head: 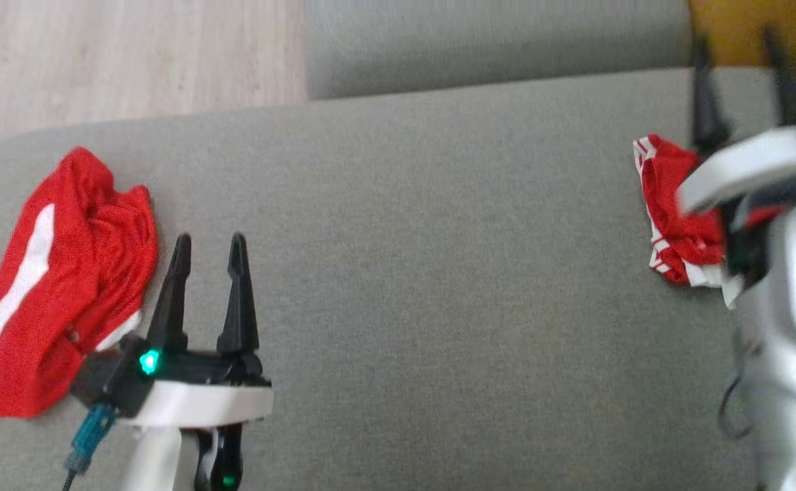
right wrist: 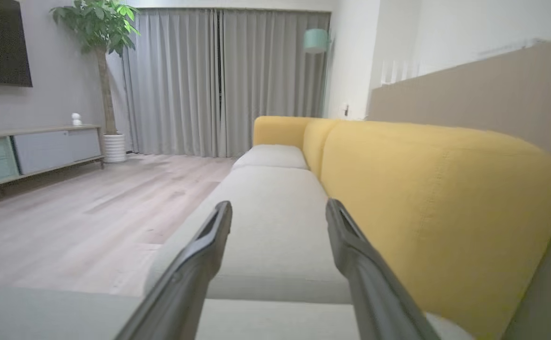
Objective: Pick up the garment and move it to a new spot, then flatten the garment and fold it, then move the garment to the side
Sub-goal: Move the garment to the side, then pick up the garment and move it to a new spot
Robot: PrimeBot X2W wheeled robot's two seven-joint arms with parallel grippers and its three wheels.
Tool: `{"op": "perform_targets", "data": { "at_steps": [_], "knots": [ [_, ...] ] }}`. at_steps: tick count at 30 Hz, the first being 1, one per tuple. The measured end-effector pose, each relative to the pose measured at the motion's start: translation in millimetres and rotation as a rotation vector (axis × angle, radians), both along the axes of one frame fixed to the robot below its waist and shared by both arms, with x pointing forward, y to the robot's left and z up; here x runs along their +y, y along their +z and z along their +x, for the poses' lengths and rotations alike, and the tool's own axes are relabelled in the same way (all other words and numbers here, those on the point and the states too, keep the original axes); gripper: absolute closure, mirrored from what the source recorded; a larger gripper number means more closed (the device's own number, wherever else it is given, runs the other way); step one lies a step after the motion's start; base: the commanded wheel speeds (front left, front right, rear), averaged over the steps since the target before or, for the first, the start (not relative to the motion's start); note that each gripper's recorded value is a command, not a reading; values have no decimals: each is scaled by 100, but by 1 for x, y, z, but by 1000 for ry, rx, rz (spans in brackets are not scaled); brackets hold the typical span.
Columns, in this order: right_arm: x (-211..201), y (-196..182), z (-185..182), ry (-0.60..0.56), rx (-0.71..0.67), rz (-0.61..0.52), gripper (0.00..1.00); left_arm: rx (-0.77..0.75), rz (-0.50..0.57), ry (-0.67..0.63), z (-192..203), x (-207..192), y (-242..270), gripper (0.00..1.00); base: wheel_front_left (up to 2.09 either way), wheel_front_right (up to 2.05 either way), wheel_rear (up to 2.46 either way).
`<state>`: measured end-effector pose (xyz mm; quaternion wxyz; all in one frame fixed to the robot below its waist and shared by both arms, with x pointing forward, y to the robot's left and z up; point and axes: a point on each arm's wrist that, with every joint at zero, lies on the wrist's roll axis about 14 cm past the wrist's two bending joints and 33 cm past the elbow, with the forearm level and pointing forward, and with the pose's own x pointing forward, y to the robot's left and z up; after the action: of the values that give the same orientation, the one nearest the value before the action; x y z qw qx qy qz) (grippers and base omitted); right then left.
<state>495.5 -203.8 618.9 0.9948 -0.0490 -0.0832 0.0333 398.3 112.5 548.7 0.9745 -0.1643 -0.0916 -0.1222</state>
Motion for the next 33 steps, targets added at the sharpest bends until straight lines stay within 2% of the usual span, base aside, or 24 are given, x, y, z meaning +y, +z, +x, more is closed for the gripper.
{"op": "perform_targets", "data": {
  "at_steps": [7,15,33],
  "knots": [
    [50,-54,-50,96,55,147,0,23,10,51,-25,18,-8,0,0,0,0],
    [52,-112,-95,86,128,248,0,74,12,80,-38,27,-25,0,0,0,0],
    [43,-101,-110,64,75,257,0,73,9,86,-42,27,-25,0,0,0,0]
  ]
}}
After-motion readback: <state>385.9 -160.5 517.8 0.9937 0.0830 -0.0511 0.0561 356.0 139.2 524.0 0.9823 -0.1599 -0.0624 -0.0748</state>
